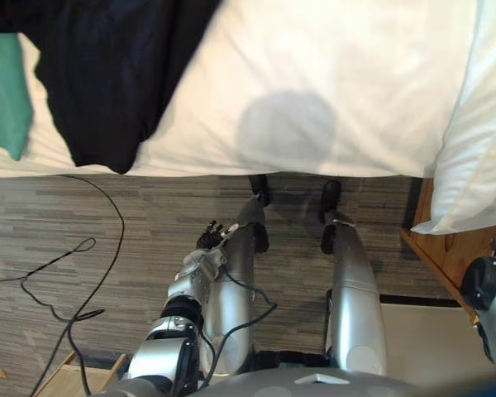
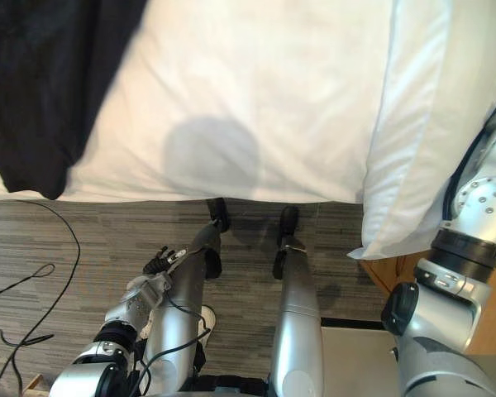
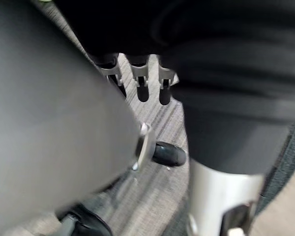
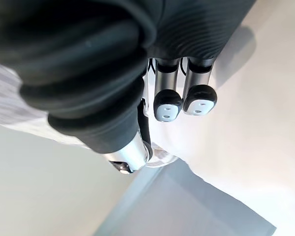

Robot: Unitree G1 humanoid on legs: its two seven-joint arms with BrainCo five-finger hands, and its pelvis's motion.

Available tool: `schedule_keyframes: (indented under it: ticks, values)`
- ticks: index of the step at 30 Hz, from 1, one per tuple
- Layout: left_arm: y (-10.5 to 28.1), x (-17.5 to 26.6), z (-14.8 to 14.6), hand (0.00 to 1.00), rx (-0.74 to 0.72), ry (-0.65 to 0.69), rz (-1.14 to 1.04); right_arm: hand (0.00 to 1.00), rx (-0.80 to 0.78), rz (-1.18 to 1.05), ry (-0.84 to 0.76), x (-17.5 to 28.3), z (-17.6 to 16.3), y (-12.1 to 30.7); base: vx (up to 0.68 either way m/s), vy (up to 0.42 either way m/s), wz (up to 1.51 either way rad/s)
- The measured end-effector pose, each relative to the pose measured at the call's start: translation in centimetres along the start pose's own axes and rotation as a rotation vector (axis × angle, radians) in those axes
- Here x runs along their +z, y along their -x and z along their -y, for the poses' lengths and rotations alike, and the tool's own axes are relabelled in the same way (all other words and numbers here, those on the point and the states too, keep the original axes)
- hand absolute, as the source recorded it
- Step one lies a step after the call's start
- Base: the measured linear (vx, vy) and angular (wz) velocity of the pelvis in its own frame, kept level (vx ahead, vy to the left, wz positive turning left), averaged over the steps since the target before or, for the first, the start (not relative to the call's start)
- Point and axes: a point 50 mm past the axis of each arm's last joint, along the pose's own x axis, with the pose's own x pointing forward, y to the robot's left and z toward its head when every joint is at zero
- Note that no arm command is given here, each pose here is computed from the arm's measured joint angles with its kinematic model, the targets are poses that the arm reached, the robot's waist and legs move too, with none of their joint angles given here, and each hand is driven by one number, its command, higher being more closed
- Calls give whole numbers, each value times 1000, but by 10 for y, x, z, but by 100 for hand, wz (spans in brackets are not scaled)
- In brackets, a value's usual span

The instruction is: Tidy the bed and pick cloth on bed and put in laundry

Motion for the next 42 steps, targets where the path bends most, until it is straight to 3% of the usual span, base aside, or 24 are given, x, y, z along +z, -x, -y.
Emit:
schedule_keyframes:
  ticks: [8,15,21,26,30,33,35,36,37,39,42]
  values:
    - [-2,13,-4,0,7,67,25,100,-9,31,-91,-3,13,1,-8,-2,-12]
    - [-1,20,-17,0,22,86,26,100,-293,14,-100,-15,67,33,52,-5,-18]
    - [0,25,-23,0,27,152,45,100,-606,-68,118,-3,118,77,35,-5,-12]
    - [4,26,-39,0,37,175,55,100,-1053,-254,373,18,181,174,4,-4,-7]
    - [12,8,-59,0,79,181,11,100,-1156,-315,619,55,191,213,1,5,2]
    - [22,-13,-77,0,111,151,-47,100,-1054,-335,857,71,180,209,58,3,3]
    - [32,-32,-90,0,141,109,-103,100,-834,-331,965,70,156,188,96,10,0]
    - [38,-46,-97,0,158,80,-147,100,-641,-344,1013,62,133,174,171,5,5]
    - [45,-60,-102,0,172,56,-193,100,-444,-362,1033,50,110,162,152,2,6]
    - [57,-83,-108,0,194,17,-267,100,-233,-430,1014,27,85,158,182,4,10]
    - [69,-104,-117,0,236,-23,-334,100,-118,-581,911,-4,82,176,189,4,29]
